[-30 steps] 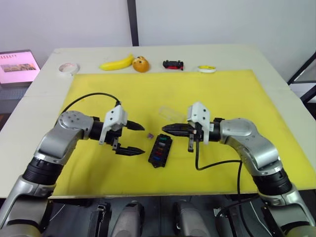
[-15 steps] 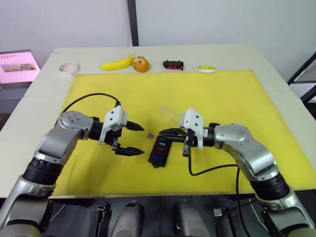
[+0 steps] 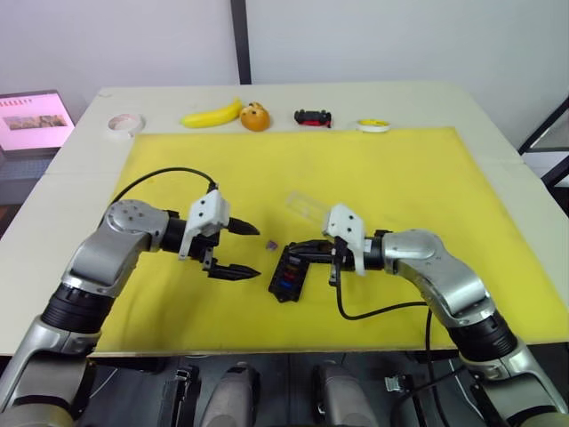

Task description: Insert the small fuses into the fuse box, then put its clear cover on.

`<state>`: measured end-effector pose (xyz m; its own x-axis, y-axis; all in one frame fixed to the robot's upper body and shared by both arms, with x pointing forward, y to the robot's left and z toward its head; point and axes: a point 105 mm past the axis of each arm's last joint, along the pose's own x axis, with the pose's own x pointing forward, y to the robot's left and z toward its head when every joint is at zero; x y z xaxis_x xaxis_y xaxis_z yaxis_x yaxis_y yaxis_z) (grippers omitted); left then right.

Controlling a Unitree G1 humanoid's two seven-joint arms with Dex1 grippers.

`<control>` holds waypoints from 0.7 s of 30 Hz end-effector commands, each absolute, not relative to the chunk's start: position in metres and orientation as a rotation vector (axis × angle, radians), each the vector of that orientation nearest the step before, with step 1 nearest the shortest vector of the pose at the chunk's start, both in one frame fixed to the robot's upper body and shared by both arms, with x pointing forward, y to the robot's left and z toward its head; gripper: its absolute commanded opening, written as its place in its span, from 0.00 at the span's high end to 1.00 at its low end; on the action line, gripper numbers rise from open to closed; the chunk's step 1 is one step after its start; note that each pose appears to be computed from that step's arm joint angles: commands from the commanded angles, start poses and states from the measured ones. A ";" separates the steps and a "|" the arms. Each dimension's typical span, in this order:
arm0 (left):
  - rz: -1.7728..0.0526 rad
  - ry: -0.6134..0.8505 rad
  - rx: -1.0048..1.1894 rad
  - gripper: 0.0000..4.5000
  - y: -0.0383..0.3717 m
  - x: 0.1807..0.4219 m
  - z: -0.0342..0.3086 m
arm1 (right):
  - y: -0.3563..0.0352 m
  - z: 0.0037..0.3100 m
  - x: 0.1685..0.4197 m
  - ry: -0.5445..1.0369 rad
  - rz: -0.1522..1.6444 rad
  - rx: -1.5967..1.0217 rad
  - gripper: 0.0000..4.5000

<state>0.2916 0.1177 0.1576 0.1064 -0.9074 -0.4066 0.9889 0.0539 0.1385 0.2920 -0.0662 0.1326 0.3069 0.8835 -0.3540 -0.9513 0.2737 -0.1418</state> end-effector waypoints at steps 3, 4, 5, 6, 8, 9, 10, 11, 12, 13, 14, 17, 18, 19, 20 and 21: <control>-1.461 0.194 0.438 0.00 0.116 0.290 0.165 | -0.067 0.118 0.287 0.320 1.246 -0.298 0.98; -1.462 0.194 0.437 0.00 0.116 0.290 0.165 | -0.066 0.126 0.288 0.292 1.246 -0.281 0.98; -1.462 0.194 0.437 0.00 0.116 0.290 0.165 | -0.065 0.131 0.289 0.275 1.246 -0.269 0.98; -1.462 0.194 0.438 0.00 0.116 0.290 0.165 | -0.064 0.139 0.291 0.249 1.244 -0.252 0.98; -1.463 0.195 0.438 0.00 0.116 0.290 0.165 | -0.062 0.155 0.294 0.203 1.236 -0.209 0.98; -1.463 0.195 0.438 0.00 0.116 0.290 0.165 | -0.060 0.168 0.295 0.165 1.239 -0.175 0.98; -1.463 0.195 0.438 0.00 0.116 0.290 0.165 | -0.059 0.182 0.296 0.131 1.241 -0.132 0.98; -1.463 0.194 0.438 0.00 0.116 0.290 0.165 | -0.059 0.194 0.296 0.104 1.244 -0.101 0.98; -1.463 0.195 0.438 0.00 0.116 0.290 0.165 | -0.059 0.203 0.296 0.084 1.247 -0.079 0.98; -1.462 0.195 0.439 0.00 0.116 0.290 0.165 | -0.060 0.212 0.295 0.067 1.247 -0.059 0.98; -1.462 0.195 0.439 0.00 0.117 0.290 0.165 | -0.061 0.218 0.295 0.058 1.247 -0.047 0.98; -1.460 0.196 0.441 0.00 0.117 0.291 0.165 | -0.064 0.224 0.292 0.049 1.245 -0.062 0.98; -1.459 0.196 0.442 0.00 0.118 0.291 0.165 | -0.065 0.223 0.290 0.051 1.245 -0.080 0.98; -1.458 0.196 0.443 0.00 0.118 0.291 0.165 | -0.066 0.220 0.289 0.058 1.243 -0.108 0.98; -1.457 0.196 0.443 0.00 0.118 0.292 0.165 | -0.067 0.217 0.287 0.063 1.240 -0.147 0.98; -1.457 0.196 0.444 0.00 0.119 0.292 0.165 | -0.068 0.211 0.285 0.073 1.236 -0.179 0.98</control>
<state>0.2917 0.1169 0.1576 0.1059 -0.9088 -0.4036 0.9889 0.0536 0.1389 0.2925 -0.0698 0.2062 0.3389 0.9284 -0.1526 -0.9404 0.3391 -0.0252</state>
